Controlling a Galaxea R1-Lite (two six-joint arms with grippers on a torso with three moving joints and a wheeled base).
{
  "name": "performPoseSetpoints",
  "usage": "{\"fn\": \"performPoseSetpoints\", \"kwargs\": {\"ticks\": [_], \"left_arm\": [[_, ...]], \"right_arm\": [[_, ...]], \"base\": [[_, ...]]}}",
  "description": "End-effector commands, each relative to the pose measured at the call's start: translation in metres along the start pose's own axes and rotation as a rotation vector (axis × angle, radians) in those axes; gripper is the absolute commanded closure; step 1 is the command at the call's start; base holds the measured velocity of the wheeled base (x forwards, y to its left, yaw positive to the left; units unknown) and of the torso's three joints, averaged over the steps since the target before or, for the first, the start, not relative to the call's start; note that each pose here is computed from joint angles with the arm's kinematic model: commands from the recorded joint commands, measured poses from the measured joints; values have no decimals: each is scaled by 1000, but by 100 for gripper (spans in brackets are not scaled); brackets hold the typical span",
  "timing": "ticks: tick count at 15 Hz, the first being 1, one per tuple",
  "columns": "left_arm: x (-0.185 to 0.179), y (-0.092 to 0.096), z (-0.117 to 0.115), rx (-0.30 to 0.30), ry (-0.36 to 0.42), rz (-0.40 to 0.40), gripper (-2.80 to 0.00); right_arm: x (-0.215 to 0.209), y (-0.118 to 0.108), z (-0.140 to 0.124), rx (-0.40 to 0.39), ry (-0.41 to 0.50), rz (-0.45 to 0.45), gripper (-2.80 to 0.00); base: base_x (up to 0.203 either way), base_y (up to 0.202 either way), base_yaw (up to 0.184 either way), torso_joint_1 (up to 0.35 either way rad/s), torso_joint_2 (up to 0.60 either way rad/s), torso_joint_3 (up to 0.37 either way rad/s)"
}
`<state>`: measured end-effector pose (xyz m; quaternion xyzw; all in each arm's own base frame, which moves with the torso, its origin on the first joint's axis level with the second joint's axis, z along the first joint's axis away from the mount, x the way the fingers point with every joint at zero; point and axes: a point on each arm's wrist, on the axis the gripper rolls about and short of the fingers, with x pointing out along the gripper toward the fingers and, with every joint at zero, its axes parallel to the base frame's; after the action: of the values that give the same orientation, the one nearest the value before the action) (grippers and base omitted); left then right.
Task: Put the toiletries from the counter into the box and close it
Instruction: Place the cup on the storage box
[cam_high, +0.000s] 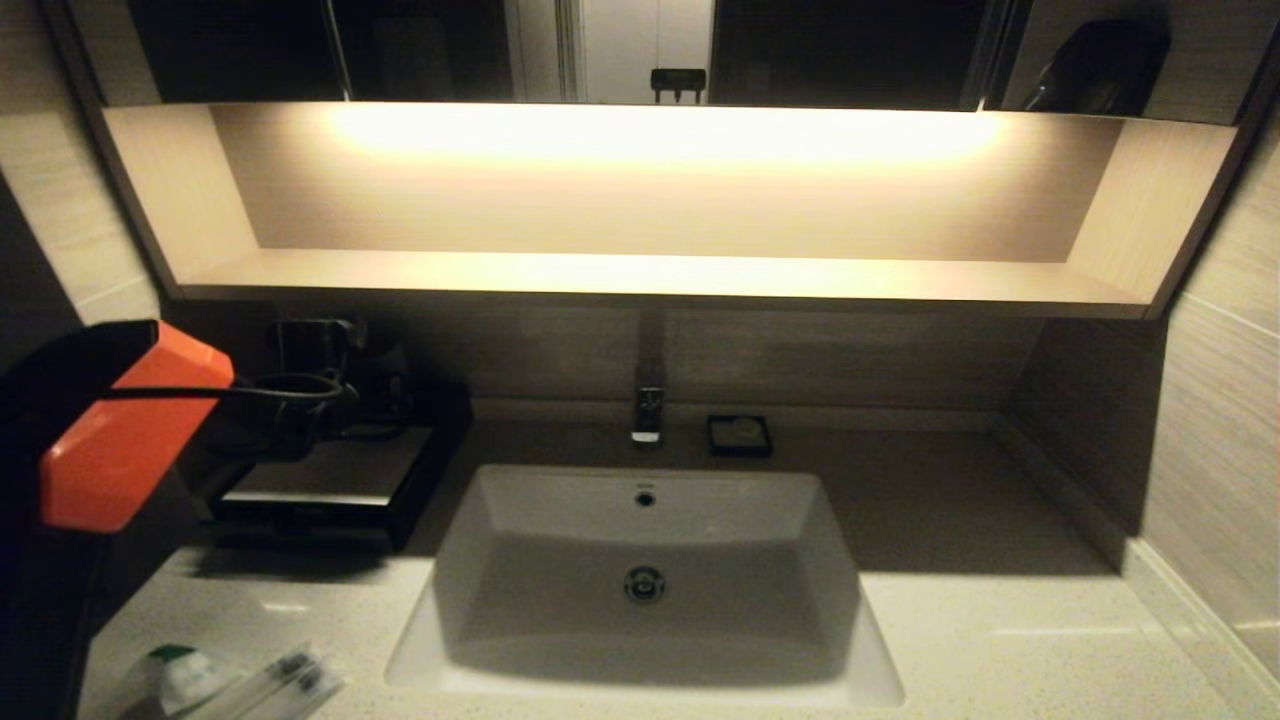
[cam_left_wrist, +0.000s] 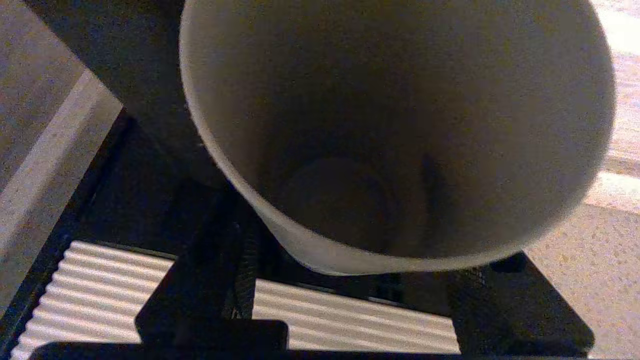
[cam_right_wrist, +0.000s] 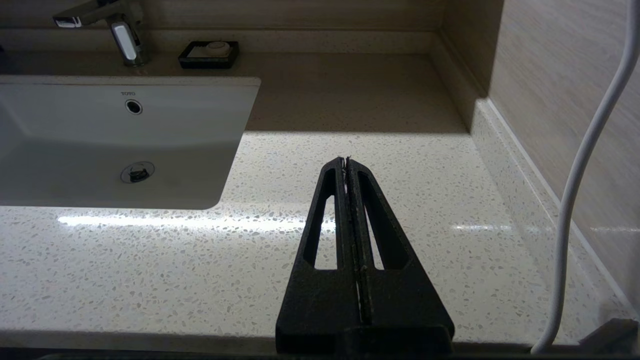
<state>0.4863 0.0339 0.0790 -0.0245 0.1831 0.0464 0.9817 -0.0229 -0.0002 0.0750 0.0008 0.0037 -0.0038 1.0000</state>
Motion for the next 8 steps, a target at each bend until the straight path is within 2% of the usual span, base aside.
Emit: {"fn": "performPoseSetpoints", "kwargs": {"ticks": [1, 8], "left_arm": [[3, 1, 1, -2, -10, 4, 0], [3, 0, 1, -4, -12, 6, 0]], "right_arm": [[0, 0, 0, 0, 0, 0, 0], [0, 0, 0, 0, 0, 0, 0]], "base": [[0, 0, 0, 0, 0, 0], [0, 0, 0, 0, 0, 0]]}}
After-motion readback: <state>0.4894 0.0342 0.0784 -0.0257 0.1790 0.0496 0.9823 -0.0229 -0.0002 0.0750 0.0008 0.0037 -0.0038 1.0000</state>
